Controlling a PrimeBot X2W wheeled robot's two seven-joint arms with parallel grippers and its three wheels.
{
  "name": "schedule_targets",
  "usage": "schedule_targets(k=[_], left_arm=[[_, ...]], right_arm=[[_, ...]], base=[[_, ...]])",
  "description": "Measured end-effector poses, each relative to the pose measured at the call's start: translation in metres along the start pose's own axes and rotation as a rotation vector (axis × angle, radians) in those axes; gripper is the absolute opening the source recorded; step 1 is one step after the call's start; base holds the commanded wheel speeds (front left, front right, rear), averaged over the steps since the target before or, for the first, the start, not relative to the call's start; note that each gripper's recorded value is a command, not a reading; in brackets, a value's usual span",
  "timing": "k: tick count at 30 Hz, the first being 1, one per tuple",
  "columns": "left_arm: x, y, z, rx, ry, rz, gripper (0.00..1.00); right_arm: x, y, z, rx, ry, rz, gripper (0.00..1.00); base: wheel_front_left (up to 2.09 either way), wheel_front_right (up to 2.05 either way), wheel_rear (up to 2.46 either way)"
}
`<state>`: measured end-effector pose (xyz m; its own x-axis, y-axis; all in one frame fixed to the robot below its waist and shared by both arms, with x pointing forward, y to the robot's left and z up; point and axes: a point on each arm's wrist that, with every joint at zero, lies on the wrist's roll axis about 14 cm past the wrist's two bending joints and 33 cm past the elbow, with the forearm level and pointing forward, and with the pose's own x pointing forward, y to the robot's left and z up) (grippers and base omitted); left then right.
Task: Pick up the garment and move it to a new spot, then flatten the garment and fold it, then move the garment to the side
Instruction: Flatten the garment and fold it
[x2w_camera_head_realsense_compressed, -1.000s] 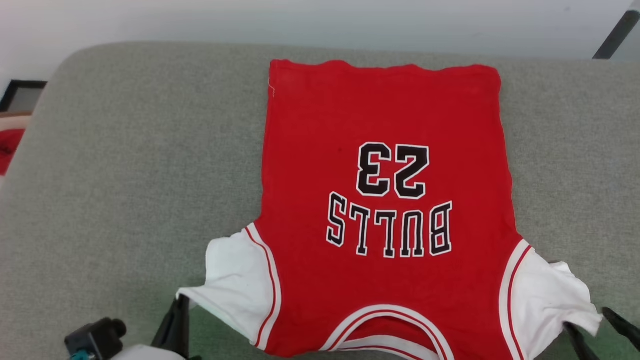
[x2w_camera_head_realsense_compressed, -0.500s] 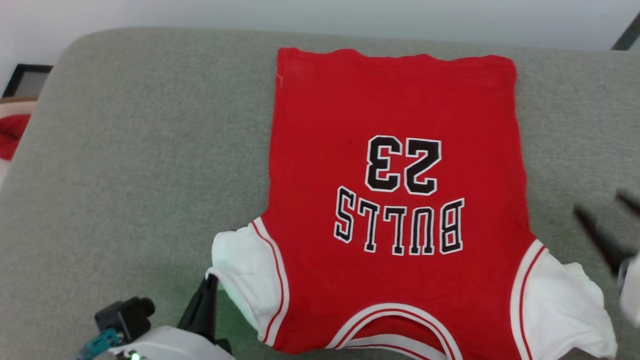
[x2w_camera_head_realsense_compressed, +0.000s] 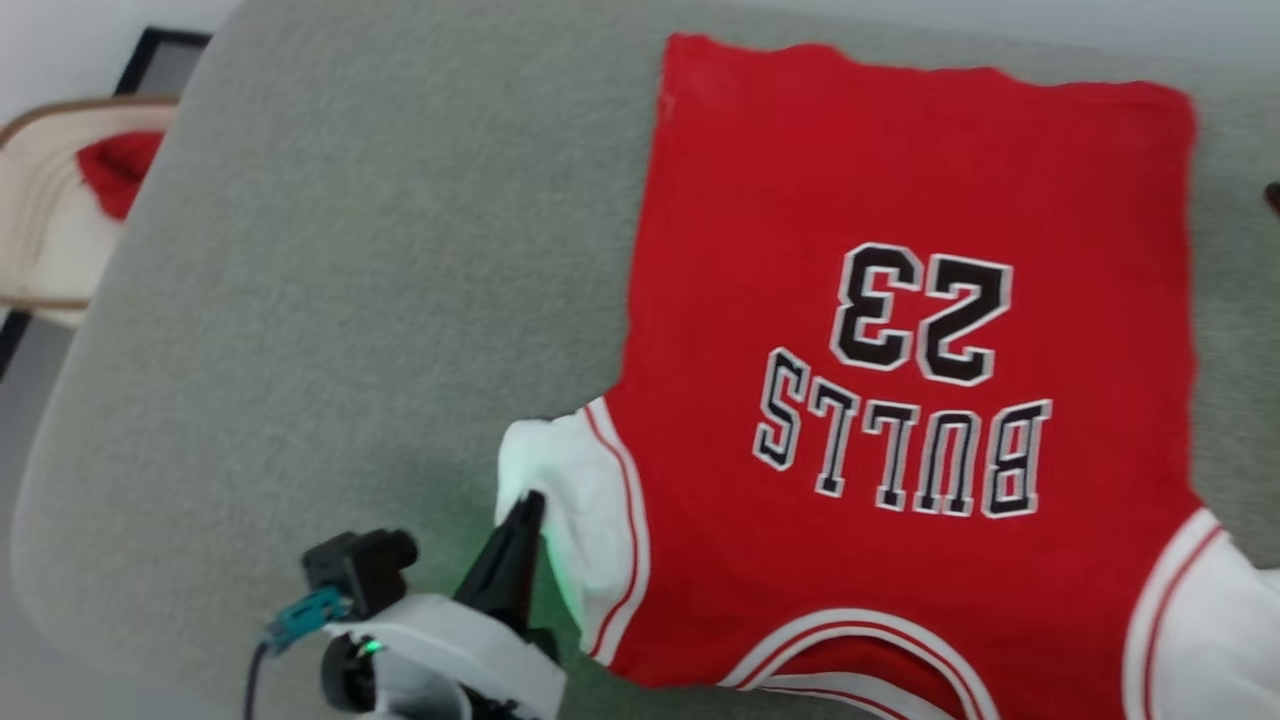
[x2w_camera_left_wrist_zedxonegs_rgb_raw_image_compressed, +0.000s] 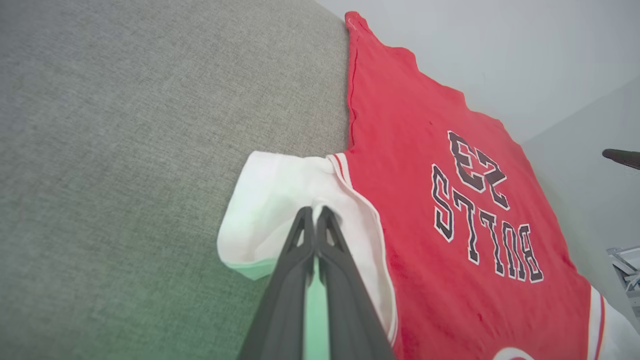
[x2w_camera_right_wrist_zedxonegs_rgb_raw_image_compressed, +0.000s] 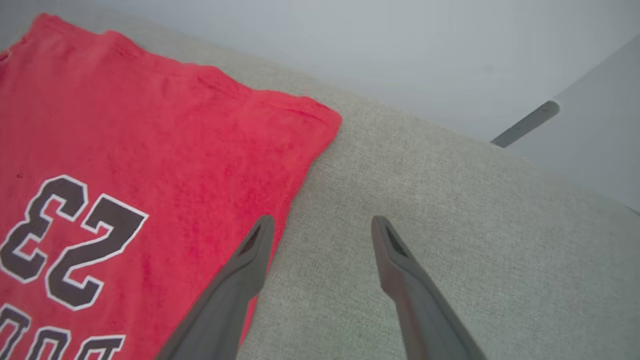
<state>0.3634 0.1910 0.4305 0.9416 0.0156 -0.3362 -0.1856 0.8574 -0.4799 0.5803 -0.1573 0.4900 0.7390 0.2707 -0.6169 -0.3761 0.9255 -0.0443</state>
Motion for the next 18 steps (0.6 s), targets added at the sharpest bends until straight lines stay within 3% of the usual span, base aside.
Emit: schedule_targets(k=[18], left_arm=[[0.006, 0.032, -0.022, -0.033, 0.039, 0.103, 0.00]], right_arm=[[0.123, 0.012, -0.028, 0.096, 0.348, -0.024, 1.00]], base=[[0.00, 0.00, 0.00]])
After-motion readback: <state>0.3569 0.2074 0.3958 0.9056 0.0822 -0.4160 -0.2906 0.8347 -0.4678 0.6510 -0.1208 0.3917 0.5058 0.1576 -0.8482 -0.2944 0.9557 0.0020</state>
